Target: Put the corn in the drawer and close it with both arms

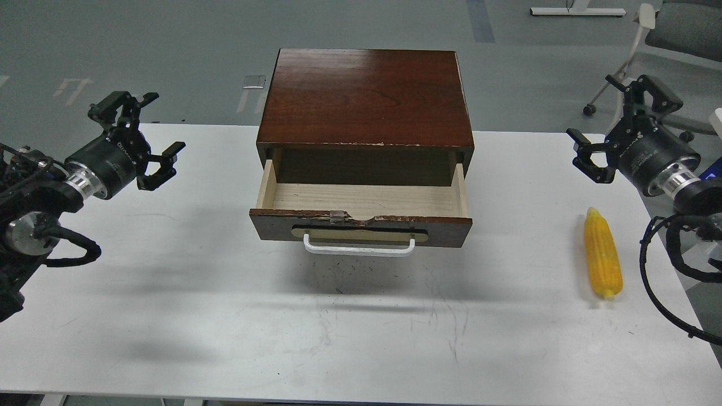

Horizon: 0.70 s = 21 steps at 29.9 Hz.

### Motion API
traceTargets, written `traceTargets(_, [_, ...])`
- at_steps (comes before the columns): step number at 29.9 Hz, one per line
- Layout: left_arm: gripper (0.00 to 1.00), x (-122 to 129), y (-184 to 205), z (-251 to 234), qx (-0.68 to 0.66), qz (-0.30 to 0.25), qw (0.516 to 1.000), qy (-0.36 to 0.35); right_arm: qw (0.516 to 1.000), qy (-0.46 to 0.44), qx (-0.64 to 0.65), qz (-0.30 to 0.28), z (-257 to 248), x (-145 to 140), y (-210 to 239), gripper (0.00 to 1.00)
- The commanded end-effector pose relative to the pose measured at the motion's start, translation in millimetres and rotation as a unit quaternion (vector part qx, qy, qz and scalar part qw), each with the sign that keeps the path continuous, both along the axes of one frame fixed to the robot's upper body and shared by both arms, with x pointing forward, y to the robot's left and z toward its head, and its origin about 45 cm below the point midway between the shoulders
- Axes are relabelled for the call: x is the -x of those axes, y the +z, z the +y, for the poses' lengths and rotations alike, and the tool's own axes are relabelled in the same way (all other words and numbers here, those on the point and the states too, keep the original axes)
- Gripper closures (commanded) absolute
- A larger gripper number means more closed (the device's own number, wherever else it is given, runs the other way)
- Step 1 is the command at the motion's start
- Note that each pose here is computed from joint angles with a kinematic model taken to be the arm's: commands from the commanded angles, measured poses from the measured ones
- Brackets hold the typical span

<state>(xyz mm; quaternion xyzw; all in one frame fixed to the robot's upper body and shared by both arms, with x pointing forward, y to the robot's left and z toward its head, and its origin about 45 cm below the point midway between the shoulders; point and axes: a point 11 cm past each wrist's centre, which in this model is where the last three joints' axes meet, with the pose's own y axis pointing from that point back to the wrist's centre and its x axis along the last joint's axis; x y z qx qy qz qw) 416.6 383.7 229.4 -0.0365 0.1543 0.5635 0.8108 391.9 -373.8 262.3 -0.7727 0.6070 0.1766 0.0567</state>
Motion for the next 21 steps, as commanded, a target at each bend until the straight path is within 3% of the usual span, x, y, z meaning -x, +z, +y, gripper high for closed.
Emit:
traceTargets(1, [0.02, 0, 2, -7, 0.000, -0.002, 1.000, -0.002, 1.000, 0.001, 0.001, 0.004, 1, 1, -3, 0.00])
traceTargets(21, [0.02, 2, -3, -6, 0.002, 0.003, 1.000, 0.004, 1.000, -0.002, 0.016, 0.021, 0, 6, -15, 0.00])
